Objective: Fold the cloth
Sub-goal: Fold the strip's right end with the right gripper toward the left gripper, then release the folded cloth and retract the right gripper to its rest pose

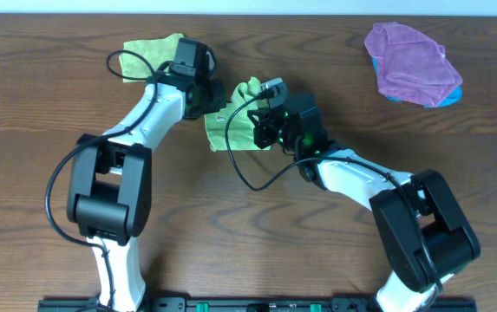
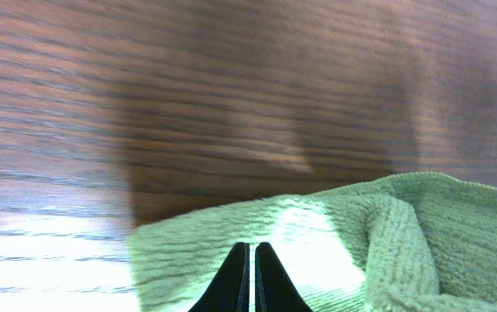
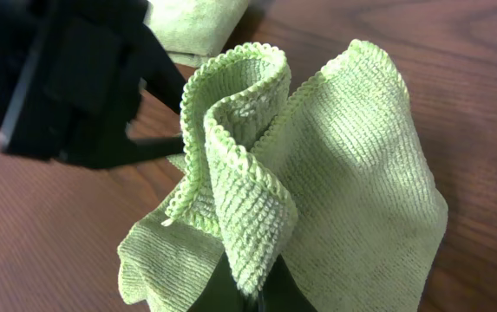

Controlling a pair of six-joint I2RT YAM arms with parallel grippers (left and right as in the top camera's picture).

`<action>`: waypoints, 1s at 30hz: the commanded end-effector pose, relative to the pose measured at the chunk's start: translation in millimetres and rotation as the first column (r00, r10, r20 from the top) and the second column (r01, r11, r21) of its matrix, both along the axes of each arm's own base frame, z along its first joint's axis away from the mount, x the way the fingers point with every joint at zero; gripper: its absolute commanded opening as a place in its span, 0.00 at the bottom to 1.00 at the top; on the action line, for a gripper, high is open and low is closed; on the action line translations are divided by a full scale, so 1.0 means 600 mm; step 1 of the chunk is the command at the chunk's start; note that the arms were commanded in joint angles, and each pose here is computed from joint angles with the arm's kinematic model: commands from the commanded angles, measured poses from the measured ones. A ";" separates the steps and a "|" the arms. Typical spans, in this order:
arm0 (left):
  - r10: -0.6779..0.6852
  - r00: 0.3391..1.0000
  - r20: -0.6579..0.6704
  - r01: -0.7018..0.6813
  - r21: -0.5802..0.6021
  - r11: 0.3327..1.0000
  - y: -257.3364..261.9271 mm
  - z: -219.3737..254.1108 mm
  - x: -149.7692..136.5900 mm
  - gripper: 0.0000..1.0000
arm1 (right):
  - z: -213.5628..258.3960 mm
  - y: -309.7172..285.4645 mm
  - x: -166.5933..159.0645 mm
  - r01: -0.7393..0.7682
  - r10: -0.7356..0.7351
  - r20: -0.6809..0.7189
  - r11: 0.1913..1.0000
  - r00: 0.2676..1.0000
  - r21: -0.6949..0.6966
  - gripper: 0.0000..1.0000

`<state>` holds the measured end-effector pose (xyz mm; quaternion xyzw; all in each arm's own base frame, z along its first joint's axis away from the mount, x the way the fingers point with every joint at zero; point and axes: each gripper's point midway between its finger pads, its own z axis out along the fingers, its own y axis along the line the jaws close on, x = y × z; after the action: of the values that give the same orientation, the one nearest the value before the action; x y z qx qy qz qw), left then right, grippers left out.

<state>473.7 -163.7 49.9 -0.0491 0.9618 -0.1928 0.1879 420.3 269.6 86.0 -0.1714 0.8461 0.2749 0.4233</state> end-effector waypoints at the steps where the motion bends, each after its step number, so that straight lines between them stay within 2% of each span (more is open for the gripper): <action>1: 0.014 0.998 0.067 -0.016 0.020 1.000 0.025 0.044 0.021 0.06 | 0.003 0.008 0.004 -0.007 0.007 0.014 1.000 1.000 -0.006 0.01; 10: 0.071 0.990 0.125 -0.073 0.012 0.997 0.071 0.088 0.044 0.06 | -0.024 0.059 0.008 -0.054 0.054 -0.022 0.998 0.998 -0.029 0.01; 12: 0.090 0.985 0.145 -0.092 0.007 0.996 0.087 0.103 0.050 0.06 | -0.038 0.073 0.003 -0.073 0.070 -0.062 0.996 0.996 -0.054 0.01; 20: 0.133 0.976 0.172 -0.135 -0.001 0.991 0.123 0.126 0.058 0.06 | -0.061 0.100 -0.022 -0.126 0.119 -0.084 0.989 0.989 -0.080 0.02; 21: 0.134 0.976 0.172 -0.136 -0.001 0.991 0.124 0.126 0.059 0.06 | -0.062 0.105 -0.026 -0.136 0.129 -0.087 0.988 0.988 -0.077 0.06; 23: 0.134 0.976 0.172 -0.136 -0.001 0.991 0.124 0.126 0.059 0.06 | -0.060 0.121 -0.039 -0.167 0.161 -0.089 0.984 0.983 -0.066 0.23; 24: 0.135 0.976 0.172 -0.137 -0.001 0.991 0.125 0.126 0.059 0.06 | -0.057 0.131 -0.046 -0.190 0.185 -0.088 0.980 0.979 -0.053 0.27; 30: 0.137 0.975 0.174 -0.140 0.000 0.990 0.127 0.127 0.060 0.06 | -0.047 0.169 -0.084 -0.270 0.272 -0.131 0.962 0.953 0.033 0.41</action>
<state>503.0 -90.5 105.6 -0.1084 0.9429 -0.1792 0.2588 379.1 357.1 56.6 -0.2591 0.8445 0.3176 0.3446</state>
